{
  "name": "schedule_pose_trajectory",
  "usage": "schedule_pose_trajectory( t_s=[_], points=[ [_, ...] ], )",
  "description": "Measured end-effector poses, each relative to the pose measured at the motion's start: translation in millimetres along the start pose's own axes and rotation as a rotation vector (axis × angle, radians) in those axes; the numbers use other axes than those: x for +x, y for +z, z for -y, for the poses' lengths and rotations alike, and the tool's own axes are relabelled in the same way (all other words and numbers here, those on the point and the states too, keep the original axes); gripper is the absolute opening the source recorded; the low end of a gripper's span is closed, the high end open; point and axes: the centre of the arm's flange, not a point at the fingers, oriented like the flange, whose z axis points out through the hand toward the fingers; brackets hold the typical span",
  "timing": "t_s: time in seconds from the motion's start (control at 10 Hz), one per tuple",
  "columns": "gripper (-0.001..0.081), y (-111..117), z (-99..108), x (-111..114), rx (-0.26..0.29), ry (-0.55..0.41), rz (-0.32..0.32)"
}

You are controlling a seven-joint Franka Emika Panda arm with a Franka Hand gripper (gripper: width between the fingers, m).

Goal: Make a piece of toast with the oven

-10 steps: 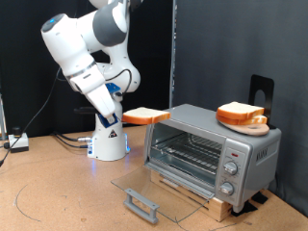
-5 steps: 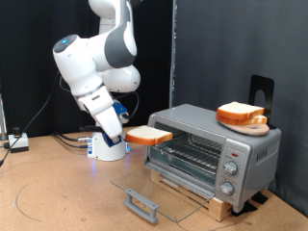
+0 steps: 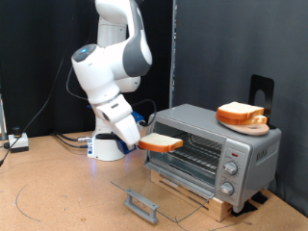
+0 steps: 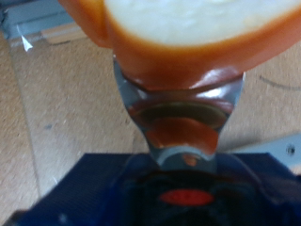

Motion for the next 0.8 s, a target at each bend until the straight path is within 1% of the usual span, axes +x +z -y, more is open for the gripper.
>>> schedule_pose_trajectory(
  t_s=[0.1,0.4,0.5,0.8],
  points=[
    [0.0423,6,6,11,0.003,-0.022,0.002],
    [0.0423,19,27,43,-0.03,-0.091,0.018],
    [0.0423,22,34,52,-0.057,-0.116,0.031],
    [0.0423,28,51,75,-0.167,-0.188,0.05]
  ],
)
